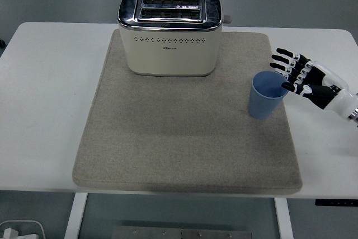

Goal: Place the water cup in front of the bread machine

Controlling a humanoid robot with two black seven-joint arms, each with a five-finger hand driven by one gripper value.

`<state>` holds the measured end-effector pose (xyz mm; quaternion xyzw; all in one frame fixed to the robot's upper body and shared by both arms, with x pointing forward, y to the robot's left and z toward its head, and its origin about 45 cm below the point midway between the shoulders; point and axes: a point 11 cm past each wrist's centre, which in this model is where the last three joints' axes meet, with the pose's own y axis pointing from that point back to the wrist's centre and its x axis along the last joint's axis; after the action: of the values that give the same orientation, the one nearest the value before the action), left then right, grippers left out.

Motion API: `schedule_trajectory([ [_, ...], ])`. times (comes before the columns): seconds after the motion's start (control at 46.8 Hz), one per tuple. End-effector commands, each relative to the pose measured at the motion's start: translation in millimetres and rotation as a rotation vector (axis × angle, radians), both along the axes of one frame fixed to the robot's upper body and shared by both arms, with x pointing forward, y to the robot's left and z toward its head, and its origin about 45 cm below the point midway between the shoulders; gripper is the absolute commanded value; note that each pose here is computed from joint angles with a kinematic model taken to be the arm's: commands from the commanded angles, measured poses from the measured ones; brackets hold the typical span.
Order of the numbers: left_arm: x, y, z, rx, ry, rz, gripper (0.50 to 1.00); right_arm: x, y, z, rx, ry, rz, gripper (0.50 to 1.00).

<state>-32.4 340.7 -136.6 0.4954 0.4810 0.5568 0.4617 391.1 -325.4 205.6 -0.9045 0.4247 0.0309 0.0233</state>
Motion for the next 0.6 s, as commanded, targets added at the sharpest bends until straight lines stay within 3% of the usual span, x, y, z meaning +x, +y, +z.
schedule_trajectory([
  [0.0,0.1,0,0,0.0,0.0,0.001,1.0,-1.6,1,-1.5,-0.002,-0.008,0.007,0.926],
  [0.577,-0.8,0,0,0.0,0.001,0.001,1.0,-14.8,9,-18.7,-0.048,-0.012,0.059,0.926],
])
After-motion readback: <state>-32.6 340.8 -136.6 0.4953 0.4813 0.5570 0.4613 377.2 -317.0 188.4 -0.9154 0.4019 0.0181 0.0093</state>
